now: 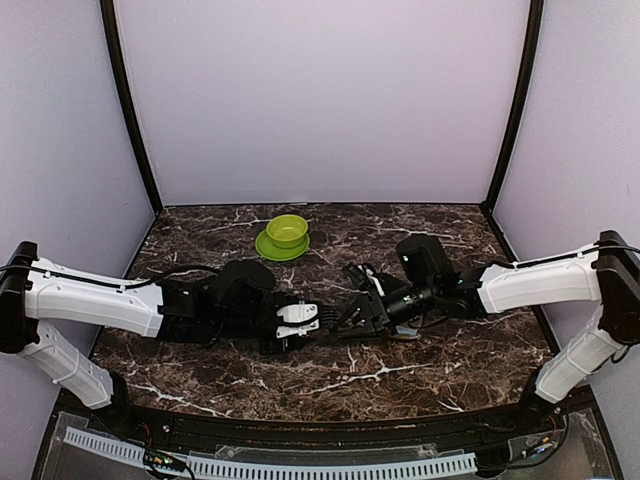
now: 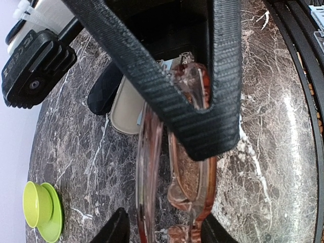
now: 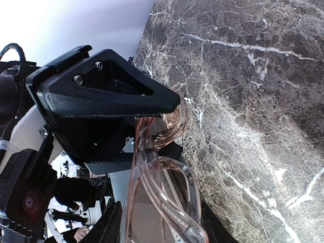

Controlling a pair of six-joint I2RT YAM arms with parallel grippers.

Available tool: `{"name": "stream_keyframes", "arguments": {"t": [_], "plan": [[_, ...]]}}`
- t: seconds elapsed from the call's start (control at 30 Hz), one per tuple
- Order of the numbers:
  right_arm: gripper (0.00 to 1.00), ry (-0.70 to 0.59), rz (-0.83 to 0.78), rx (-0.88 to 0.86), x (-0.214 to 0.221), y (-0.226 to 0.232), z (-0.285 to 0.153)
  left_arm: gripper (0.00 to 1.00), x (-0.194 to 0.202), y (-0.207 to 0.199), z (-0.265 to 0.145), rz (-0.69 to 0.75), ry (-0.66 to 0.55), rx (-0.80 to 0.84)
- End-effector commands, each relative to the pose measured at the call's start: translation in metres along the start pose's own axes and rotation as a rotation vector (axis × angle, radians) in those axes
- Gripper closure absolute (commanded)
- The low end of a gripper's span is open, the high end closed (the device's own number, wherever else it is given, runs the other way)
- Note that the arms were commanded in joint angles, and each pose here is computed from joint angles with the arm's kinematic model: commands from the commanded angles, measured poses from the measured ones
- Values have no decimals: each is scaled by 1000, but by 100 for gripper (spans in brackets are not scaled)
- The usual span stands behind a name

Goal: Organize the sunglasses
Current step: Pass from the right arm to the left, then pass from the left arm to the right

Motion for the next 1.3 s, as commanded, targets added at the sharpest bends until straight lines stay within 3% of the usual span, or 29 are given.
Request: {"name": "stream_keyframes", "arguments": {"t": [0.0, 0.33, 0.6, 0.7, 0.9, 1.27], "plan": [[72, -14, -14, -24, -1, -2, 0, 57, -5, 1, -4, -3, -27, -9], [63, -15, -12, -19, -1, -3, 0, 73, -5, 1, -6, -15, -21, -6], [34, -11, -30, 21, 1, -5, -2, 75, -3, 1, -12, -33, -14, -9], [28, -11, -62, 43, 1, -2, -5, 74, -1, 0, -15, -48, -11, -4], [25, -38, -213, 152, -2, 9, -21, 72, 1, -1, -18, -146, 21, 58], [22, -79, -607, 356, 2, 41, -46, 73, -1, 19, -29, -504, 124, 323]]}}
Point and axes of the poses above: each gripper's point midway between its finger pads, its own z axis out along the fingers, its own y axis along the line the jaws close on, x = y × z, the point moved 9 cm from there along -z, back along the fingers, and after that the axes turned 13 degrees about -z, right-handed, at the moved point
